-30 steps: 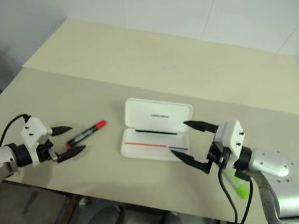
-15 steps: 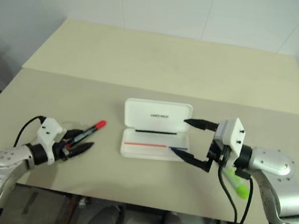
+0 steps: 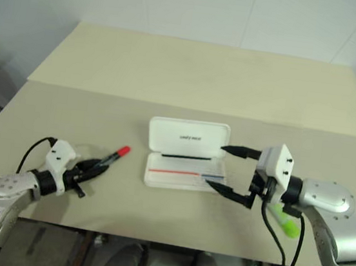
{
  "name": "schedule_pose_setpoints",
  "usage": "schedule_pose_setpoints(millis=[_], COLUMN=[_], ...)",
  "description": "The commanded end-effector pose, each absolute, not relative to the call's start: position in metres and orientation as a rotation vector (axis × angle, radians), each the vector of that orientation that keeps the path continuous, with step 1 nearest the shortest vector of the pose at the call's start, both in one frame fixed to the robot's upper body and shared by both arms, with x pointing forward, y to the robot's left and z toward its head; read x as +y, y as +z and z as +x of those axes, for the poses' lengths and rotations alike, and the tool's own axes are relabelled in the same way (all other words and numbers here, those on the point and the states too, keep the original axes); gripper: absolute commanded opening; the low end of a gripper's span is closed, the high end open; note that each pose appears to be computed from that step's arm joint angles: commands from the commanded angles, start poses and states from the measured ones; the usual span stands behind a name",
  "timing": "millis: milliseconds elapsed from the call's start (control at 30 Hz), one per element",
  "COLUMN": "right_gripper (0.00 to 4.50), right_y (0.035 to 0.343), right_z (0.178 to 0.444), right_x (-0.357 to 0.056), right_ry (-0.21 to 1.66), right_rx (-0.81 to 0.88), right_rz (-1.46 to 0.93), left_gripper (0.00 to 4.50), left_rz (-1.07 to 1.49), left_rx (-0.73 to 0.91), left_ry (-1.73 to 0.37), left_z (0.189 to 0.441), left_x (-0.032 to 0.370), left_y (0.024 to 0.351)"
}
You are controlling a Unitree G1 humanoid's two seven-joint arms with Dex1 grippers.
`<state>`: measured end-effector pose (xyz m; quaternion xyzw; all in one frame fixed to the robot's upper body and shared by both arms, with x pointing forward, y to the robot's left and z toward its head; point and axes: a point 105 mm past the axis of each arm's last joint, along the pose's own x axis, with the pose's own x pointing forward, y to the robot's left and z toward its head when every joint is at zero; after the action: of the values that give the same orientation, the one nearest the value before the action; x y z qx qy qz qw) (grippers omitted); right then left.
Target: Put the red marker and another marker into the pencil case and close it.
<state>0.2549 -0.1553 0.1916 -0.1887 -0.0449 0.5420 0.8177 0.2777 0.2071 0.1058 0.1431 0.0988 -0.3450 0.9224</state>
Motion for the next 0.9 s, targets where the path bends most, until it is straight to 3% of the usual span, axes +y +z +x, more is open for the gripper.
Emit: schedule_pose_setpoints(millis=[33,267,533,900], right_gripper=[4.50,4.50,4.50,4.50], right_y=[0.202,0.199,0.199,0.199], right_z=[0.251,0.250,0.248,0.240], right_x=[-0.161,-0.163,-0.163,-0.162], right_ry=[1.151,1.131,1.100,1.034], right_rx=[-0.131,-0.123,-0.136,-0.156], right_rz=[-0.432,-0.426,-0.421,-0.410], left_gripper=[0.65,0.65,0.65,0.65], left_rz=[0.346,0.397,0.458,0.530], left_rx=[0.104,0.007,0.036,0.077], left_ry=[-0.789,-0.953,-1.176,-1.303], left_z=[0.272,0.265,0.266,0.305], left_x=[0.196,0.175,0.145,0.104], left_y=[0.128,0.147,0.148,0.153])
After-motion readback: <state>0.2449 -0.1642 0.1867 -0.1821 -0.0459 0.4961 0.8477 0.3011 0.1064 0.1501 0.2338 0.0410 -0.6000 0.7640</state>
